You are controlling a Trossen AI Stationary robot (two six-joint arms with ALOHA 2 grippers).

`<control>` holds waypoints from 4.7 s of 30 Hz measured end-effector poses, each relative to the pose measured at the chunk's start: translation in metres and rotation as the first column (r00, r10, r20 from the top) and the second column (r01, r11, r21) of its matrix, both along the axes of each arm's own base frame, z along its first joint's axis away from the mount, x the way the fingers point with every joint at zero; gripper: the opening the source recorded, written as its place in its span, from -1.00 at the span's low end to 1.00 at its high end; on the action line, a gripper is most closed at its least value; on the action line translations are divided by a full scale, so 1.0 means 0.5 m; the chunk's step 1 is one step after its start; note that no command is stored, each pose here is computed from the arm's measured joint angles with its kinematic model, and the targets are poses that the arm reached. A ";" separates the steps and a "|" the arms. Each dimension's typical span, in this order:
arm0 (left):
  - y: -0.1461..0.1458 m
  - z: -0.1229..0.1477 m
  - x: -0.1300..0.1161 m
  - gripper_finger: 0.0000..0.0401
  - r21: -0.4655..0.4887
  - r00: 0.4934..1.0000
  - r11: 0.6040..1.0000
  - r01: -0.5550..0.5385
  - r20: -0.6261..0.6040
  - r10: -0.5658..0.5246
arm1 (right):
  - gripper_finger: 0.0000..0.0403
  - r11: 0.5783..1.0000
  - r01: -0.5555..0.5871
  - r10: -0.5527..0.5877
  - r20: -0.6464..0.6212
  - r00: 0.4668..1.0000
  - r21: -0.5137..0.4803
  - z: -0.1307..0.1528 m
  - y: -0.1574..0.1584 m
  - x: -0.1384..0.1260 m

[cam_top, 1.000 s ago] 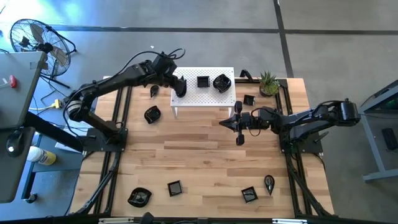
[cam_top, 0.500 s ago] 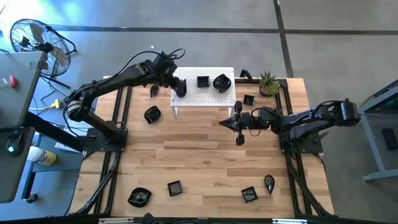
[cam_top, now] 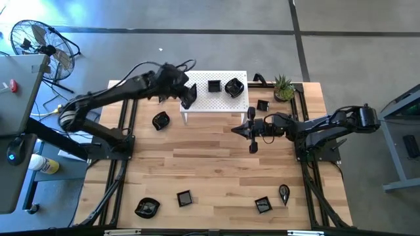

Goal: Pick & Place Mini shaped plates
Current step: Stack the square bowl on top of the square bowls on the shelf

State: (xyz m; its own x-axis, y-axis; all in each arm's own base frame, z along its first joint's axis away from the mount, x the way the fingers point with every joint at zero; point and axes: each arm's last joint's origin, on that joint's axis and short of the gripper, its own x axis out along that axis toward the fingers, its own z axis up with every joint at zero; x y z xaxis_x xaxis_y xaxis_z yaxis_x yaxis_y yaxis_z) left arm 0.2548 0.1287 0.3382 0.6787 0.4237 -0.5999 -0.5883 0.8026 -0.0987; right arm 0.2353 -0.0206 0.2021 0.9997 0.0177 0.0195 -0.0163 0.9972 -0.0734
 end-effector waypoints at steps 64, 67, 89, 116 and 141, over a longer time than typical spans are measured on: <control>-0.191 -0.231 -0.174 -0.97 0.388 0.842 0.914 0.119 0.448 -0.300 | -0.73 0.919 -0.005 0.392 -0.909 0.142 0.395 -0.134 0.405 -0.021; -0.191 -0.233 -0.174 -0.97 0.386 0.846 0.914 0.123 0.441 -0.299 | -0.90 0.911 0.020 0.405 -0.902 0.148 0.412 -0.132 0.403 -0.017; -0.196 -0.228 -0.172 -0.97 0.401 0.804 0.893 0.206 0.450 -0.388 | -0.90 0.800 0.233 0.426 -0.796 0.429 0.554 -0.012 0.251 0.039; -0.197 -0.227 -0.172 -0.97 0.415 0.799 0.885 0.211 0.449 -0.401 | -0.62 0.876 0.199 0.395 -0.891 0.225 0.439 -0.097 0.398 0.021; -0.197 -0.228 -0.172 -0.97 0.413 0.803 0.886 0.213 0.443 -0.399 | -0.71 0.891 0.179 0.390 -0.905 0.172 0.418 -0.140 0.418 0.020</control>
